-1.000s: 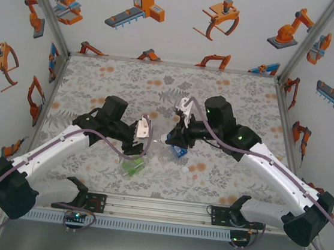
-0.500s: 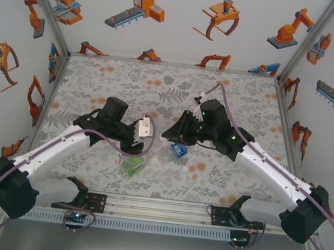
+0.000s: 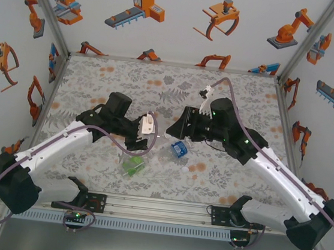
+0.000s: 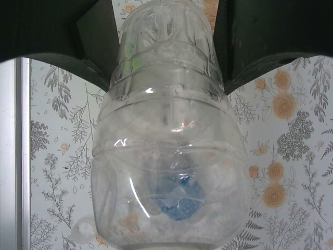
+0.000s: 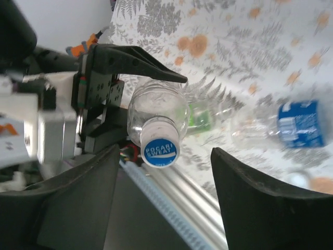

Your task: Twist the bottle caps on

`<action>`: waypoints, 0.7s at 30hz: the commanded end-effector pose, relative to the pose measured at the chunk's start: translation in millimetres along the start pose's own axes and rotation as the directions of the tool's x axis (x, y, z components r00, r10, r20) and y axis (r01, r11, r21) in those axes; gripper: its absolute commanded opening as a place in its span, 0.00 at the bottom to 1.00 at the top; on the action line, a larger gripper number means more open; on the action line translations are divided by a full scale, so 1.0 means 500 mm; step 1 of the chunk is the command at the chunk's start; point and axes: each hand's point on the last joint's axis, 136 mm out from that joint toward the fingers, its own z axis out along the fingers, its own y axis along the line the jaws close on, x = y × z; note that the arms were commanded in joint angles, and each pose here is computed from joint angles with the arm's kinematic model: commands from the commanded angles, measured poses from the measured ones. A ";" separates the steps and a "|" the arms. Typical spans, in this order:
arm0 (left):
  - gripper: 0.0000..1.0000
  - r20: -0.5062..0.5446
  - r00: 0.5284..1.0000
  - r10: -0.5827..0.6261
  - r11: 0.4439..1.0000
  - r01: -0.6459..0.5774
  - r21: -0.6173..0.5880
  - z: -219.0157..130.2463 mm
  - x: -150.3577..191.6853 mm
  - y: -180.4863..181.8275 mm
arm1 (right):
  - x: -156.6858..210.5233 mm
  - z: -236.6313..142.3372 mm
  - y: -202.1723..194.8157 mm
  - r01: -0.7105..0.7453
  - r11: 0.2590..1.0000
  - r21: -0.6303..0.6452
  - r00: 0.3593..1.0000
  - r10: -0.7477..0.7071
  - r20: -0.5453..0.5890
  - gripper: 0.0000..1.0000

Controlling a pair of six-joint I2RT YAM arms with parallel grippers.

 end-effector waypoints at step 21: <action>0.00 0.044 0.995 0.094 0.993 -0.097 0.063 -0.002 -0.023 -0.061 | 0.092 -0.050 0.122 0.874 0.353 -0.333 0.448 -0.851 0.275 0.56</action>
